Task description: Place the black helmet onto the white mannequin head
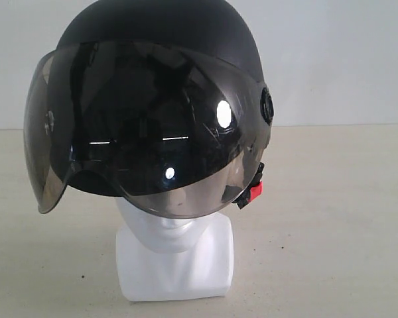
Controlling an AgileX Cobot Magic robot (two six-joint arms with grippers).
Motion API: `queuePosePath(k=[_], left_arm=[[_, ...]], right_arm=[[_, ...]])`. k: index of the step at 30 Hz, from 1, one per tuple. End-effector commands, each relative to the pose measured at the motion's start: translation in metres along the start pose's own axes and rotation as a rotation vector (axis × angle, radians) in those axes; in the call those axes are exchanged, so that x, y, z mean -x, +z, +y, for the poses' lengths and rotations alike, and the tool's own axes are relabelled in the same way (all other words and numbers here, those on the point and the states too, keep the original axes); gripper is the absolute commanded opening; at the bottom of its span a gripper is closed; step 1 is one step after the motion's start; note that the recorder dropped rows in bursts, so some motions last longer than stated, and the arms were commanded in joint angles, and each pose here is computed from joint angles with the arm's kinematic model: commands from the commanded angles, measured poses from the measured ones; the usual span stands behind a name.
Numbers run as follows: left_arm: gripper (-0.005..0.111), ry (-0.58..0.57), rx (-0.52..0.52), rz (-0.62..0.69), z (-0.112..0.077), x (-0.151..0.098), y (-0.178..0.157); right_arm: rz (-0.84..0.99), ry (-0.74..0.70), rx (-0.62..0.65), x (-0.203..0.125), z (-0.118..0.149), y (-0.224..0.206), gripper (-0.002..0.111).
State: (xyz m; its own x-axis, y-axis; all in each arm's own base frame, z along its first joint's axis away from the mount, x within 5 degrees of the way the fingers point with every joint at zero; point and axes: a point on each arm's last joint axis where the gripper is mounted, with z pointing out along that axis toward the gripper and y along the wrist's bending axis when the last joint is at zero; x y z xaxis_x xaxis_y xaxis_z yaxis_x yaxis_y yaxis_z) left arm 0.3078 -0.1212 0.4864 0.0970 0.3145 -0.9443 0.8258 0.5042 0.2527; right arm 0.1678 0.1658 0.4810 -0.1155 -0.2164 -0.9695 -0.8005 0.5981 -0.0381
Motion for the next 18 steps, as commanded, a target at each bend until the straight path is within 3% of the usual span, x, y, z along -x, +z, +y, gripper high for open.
queuePosePath(k=[1,3,7,13,18], left_arm=[[0.004,-0.065,-0.243,-0.030,0.013,-0.026,0.001],[0.004,-0.083,-0.238,-0.114,0.025,-0.031,0.002],[0.004,-0.105,-0.240,-0.104,0.032,-0.042,0.009],[0.004,-0.102,-0.242,-0.094,0.034,-0.046,0.012],[0.004,-0.078,-0.272,-0.071,0.025,-0.045,0.020]], right_arm=[[0.042,0.010,0.081,0.006,0.006,0.005,0.000],[0.084,0.008,0.121,0.005,0.007,0.013,0.000],[0.104,0.031,0.171,0.005,0.009,0.026,0.000],[0.127,0.055,0.184,-0.002,0.005,0.047,0.000],[0.129,0.076,0.171,-0.005,0.000,0.069,0.000]])
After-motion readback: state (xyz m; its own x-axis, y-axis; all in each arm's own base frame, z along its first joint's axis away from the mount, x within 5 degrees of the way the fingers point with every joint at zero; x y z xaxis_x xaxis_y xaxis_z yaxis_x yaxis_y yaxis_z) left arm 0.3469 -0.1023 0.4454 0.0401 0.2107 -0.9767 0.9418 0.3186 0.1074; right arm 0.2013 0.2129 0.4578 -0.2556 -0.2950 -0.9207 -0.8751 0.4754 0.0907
